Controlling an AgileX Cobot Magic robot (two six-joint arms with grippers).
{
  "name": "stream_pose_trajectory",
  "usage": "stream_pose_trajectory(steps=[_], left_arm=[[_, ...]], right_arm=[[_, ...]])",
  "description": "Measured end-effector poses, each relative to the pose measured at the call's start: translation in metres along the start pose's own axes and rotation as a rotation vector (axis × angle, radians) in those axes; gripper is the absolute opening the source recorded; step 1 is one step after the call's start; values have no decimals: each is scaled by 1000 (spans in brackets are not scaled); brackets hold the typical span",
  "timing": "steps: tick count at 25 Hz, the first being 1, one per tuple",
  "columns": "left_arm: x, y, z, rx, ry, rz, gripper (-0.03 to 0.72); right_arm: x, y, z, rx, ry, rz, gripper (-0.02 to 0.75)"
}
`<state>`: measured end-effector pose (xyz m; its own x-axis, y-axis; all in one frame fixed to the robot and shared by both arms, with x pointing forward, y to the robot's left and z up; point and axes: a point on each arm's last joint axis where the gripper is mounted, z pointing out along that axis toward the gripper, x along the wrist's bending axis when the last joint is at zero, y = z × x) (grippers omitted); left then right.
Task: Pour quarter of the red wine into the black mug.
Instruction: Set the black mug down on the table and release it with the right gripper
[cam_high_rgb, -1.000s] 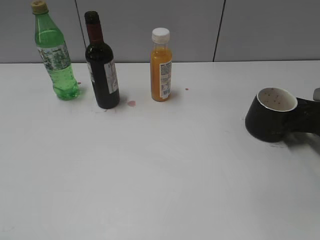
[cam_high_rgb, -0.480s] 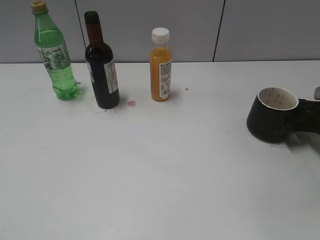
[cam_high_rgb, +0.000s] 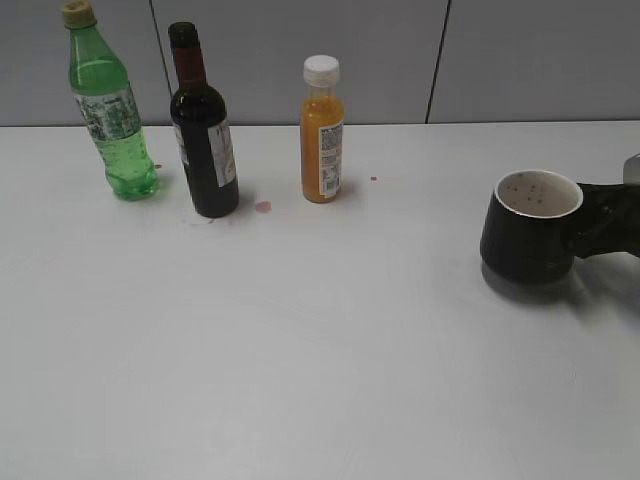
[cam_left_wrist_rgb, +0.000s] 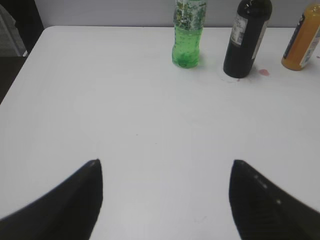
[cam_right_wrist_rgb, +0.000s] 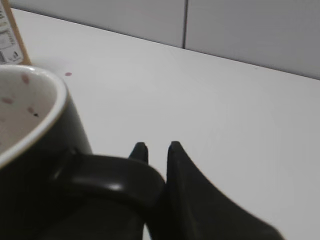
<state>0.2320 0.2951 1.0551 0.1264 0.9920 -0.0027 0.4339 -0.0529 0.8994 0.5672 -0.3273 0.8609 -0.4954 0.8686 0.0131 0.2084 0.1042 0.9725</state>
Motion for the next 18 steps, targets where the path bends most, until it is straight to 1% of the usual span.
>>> stream_pose_trajectory(steps=[3, 8, 13, 18], left_arm=[[0, 0, 0, 0, 0, 0, 589], [0, 0, 0, 0, 0, 0, 589], [0, 0, 0, 0, 0, 0, 589], [0, 0, 0, 0, 0, 0, 589]], right_arm=[[13, 6, 5, -4, 67, -22, 83], [40, 19, 26, -5, 303, -89, 83], [57, 41, 53, -47, 422, -142, 83], [75, 46, 76, -46, 542, -162, 83]])
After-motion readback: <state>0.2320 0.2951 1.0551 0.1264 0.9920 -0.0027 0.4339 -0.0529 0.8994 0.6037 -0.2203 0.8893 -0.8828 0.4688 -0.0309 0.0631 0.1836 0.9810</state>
